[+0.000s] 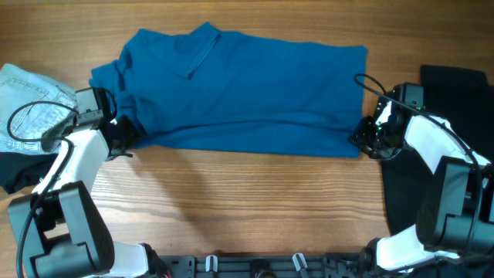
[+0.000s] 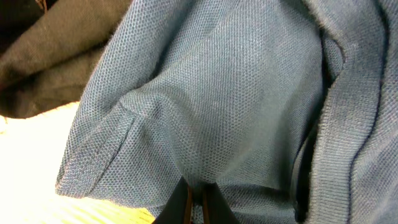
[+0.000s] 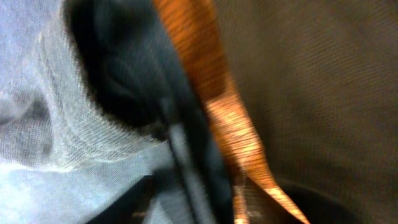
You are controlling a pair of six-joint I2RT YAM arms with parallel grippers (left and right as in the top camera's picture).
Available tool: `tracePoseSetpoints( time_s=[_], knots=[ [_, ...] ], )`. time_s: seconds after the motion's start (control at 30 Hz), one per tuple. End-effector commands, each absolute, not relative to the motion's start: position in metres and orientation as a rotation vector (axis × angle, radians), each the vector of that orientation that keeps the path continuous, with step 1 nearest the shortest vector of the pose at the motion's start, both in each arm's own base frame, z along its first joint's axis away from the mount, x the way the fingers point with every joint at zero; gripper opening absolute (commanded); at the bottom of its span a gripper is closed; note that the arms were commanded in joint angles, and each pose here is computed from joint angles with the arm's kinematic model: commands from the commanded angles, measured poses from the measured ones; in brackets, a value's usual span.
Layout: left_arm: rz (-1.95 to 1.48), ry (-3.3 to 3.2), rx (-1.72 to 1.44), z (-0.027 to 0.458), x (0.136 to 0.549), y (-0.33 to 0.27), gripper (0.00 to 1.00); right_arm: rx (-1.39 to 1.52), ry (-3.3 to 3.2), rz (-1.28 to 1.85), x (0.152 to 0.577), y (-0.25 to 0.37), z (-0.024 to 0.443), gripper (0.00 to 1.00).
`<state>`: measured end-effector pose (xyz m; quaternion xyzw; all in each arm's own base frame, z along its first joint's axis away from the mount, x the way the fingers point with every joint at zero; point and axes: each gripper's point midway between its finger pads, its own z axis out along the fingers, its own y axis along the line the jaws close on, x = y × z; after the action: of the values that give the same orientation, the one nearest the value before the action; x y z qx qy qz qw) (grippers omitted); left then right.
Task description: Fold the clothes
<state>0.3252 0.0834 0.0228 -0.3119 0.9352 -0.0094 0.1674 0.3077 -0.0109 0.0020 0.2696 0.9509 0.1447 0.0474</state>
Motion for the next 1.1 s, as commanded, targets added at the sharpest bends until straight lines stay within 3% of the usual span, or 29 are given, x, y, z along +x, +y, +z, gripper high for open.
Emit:
tracePoseSetpoints(
  time_s=[0.0, 0.03, 0.2, 0.27, 0.3, 0.33, 0.37, 0.47, 0.7, 0.8, 0.93, 1.07],
  knots=[
    [-0.008, 2.671, -0.896, 0.028, 0.320, 0.086, 0.04, 0.791, 2.970, 0.522, 0.296, 0.001, -0.006, 0.17],
    [-0.005, 2.691, -0.902, 0.026, 0.315, 0.085, 0.04, 0.814, 3.005, 0.493, 0.287, -0.001, -0.008, 0.06],
    [0.054, 2.791, -0.988, 0.030, 0.275, 0.089, 0.04, 0.917, 3.141, 0.188, 0.245, -0.027, 0.026, 0.04],
    [0.082, 2.786, -1.031, 0.040, 0.263, 0.097, 0.09, 0.877, 3.150, 0.184, 0.242, -0.027, 0.032, 0.14],
    [0.078, 2.768, -1.032, 0.049, 0.262, 0.097, 0.17, 0.875, 3.146, 0.185, 0.244, -0.027, 0.033, 0.31],
    [0.054, 2.750, -1.020, 0.057, 0.264, 0.095, 0.43, 0.852, 3.135, 0.187, 0.248, -0.028, 0.034, 0.53],
    [0.023, 2.735, -1.011, 0.064, 0.267, 0.092, 0.50, 0.836, 3.126, 0.189, 0.252, -0.029, 0.037, 0.59],
    [-0.097, 2.663, -0.966, 0.103, 0.284, 0.083, 0.59, 0.815, 3.078, 0.197, 0.275, -0.032, 0.066, 0.60],
    [-0.350, 2.494, -0.514, 0.193, 0.355, 0.027, 0.55, 0.553, 2.817, 0.558, 0.353, -0.005, 0.155, 0.61],
    [-0.204, 2.720, -0.531, 0.154, 0.322, 0.020, 0.47, 0.549, 2.811, 0.610, 0.353, 0.001, 0.158, 0.62],
    [-0.120, 2.954, -0.633, 0.090, 0.296, 0.030, 0.25, 0.554, 2.819, 0.611, 0.351, 0.001, 0.157, 0.64],
    [-0.232, 3.126, -0.657, 0.037, 0.290, 0.012, 0.29, 0.558, 2.825, 0.575, 0.350, -0.003, 0.155, 0.65]
  ],
)
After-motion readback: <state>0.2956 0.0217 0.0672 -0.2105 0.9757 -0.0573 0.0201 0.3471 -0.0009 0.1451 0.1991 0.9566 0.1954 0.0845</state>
